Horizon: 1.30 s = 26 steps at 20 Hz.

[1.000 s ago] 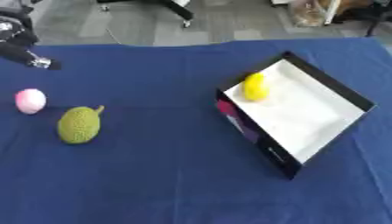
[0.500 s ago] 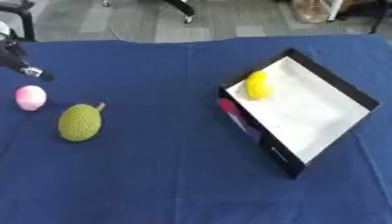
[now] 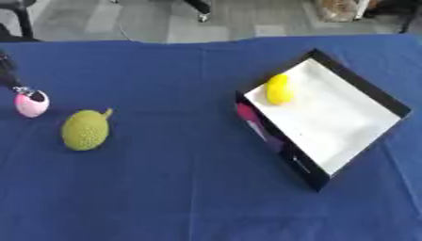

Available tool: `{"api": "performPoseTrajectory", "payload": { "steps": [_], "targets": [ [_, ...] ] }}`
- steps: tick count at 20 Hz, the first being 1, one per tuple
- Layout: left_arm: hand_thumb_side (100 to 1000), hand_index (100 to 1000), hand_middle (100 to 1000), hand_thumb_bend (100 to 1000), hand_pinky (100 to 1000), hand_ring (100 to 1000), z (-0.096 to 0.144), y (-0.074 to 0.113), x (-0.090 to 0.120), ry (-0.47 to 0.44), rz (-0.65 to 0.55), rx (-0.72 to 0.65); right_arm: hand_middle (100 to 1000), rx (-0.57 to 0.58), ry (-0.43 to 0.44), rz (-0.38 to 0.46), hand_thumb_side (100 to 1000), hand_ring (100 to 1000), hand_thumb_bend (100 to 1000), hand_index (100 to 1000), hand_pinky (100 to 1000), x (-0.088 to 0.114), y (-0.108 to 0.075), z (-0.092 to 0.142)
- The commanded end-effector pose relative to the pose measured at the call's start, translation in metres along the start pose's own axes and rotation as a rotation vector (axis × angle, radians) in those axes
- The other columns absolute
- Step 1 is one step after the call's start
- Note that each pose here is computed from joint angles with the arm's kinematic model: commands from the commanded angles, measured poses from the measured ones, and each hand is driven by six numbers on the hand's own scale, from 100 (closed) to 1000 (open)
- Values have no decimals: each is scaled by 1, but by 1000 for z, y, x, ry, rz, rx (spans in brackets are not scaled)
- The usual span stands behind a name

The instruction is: Pick up the objects with one hand, pass them to the other hand, and then place them into the box on the other side of the table.

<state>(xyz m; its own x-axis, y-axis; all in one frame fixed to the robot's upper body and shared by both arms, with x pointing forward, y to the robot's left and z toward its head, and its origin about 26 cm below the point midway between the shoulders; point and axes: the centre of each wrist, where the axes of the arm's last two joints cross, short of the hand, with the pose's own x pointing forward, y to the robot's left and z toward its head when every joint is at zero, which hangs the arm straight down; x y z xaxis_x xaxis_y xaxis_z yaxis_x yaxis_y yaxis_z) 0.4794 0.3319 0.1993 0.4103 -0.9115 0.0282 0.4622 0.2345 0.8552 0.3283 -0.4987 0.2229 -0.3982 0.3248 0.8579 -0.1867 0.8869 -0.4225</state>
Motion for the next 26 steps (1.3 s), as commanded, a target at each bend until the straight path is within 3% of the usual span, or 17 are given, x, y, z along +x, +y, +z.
{"api": "performPoseTrajectory", "payload": {
  "steps": [1, 13, 21, 26],
  "targets": [
    [286, 805, 789, 782, 876, 870, 2, 12, -5, 56, 42, -4, 1000, 4, -8, 47, 517, 1000, 100, 1000, 1000, 11, -7, -1],
    [175, 780, 805, 717, 880, 876, -5, 5, -12, 111, 33, -39, 1000, 7, 5, 69, 519, 1000, 100, 1000, 1000, 5, -3, 0],
    [176, 783, 819, 722, 886, 884, -9, 3, -17, 138, 21, -102, 1000, 8, 10, 78, 517, 1000, 100, 1000, 1000, 3, -4, 2],
    [121, 770, 825, 652, 886, 885, -12, 0, -19, 171, 15, -117, 1000, 9, 16, 82, 513, 1000, 100, 1000, 1000, 0, -4, 3]
  ]
}}
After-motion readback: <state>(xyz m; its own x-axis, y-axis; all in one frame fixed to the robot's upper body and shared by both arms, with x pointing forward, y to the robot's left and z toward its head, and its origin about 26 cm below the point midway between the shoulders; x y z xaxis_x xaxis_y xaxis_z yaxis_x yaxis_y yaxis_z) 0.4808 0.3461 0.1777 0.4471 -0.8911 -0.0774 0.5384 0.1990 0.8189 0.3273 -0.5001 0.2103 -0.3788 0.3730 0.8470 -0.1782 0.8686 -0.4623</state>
